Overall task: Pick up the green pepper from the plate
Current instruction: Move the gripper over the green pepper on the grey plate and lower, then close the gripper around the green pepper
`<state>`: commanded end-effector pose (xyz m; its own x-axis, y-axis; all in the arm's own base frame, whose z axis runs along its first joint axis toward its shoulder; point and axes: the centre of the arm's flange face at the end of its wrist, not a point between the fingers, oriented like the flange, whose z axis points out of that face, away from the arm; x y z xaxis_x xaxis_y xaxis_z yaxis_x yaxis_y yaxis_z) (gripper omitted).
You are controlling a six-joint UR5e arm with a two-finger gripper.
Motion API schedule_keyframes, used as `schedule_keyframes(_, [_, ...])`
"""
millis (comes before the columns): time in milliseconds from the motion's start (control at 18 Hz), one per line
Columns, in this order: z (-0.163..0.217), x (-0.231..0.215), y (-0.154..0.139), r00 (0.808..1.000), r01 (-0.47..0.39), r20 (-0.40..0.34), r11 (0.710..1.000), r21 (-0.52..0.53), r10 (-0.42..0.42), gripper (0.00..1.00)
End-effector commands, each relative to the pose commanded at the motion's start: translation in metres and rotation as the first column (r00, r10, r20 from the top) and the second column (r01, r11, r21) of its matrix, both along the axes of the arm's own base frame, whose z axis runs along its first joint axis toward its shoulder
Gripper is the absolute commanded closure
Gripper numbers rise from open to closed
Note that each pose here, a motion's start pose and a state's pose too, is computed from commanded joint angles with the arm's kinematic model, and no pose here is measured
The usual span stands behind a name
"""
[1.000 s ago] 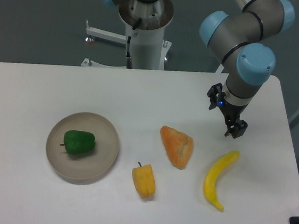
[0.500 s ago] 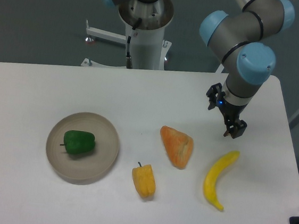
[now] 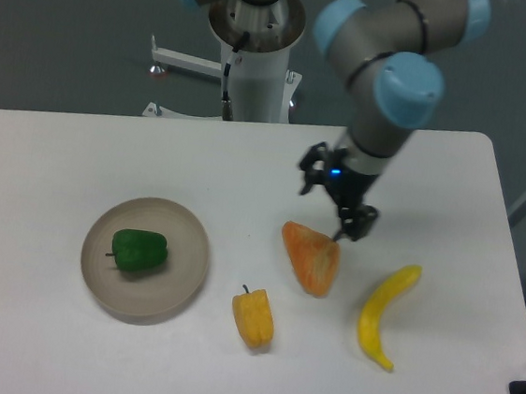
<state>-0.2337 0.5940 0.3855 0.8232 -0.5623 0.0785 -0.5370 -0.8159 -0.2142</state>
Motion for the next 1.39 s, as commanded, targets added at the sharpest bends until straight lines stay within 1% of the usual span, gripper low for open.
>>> schedule_keyframes(56, [-0.001, 0.017, 0.007, 1.0, 0.004, 0.002, 1.0, -0.006, -0.004, 0.0])
schedule_keyframes(167, [-0.009, 0.06, 0.026, 0.998, 0.061, 0.004, 0.998, -0.006, -0.061, 0.0])
schedule_keyframes(333, [-0.023, 0.087, 0.04, 0.995, 0.104, 0.013, 0.994, -0.02, -0.104, 0.0])
schedule_keyframes(556, [-0.046, 0.13, 0.064, 0.984, 0.18, 0.023, 0.983, -0.039, -0.179, 0.0])
schedule_keyframes(722, [-0.062, 0.142, 0.082, 0.979, 0.205, -0.015, 0.979, 0.013, -0.205, 0.0])
schedule_keyframes(833, [-0.078, 0.15, 0.087, 0.975, 0.22, -0.005, 0.975, 0.0, -0.22, 0.0])
schedule_keyframes(1056, [-0.097, 0.164, 0.093, 0.968, 0.251, 0.004, 0.968, -0.017, -0.251, 0.0])
schedule_keyframes(1278, [-0.125, 0.169, 0.1, 0.965, 0.263, 0.019, 0.964, -0.042, -0.263, 0.0])
schedule_keyframes(1333, [-0.131, 0.169, 0.102, 0.966, 0.259, 0.019, 0.965, -0.042, -0.259, 0.05])
schedule_keyframes(1389, [-0.132, 0.172, 0.103, 0.964, 0.266, 0.015, 0.963, -0.033, -0.266, 0.48])
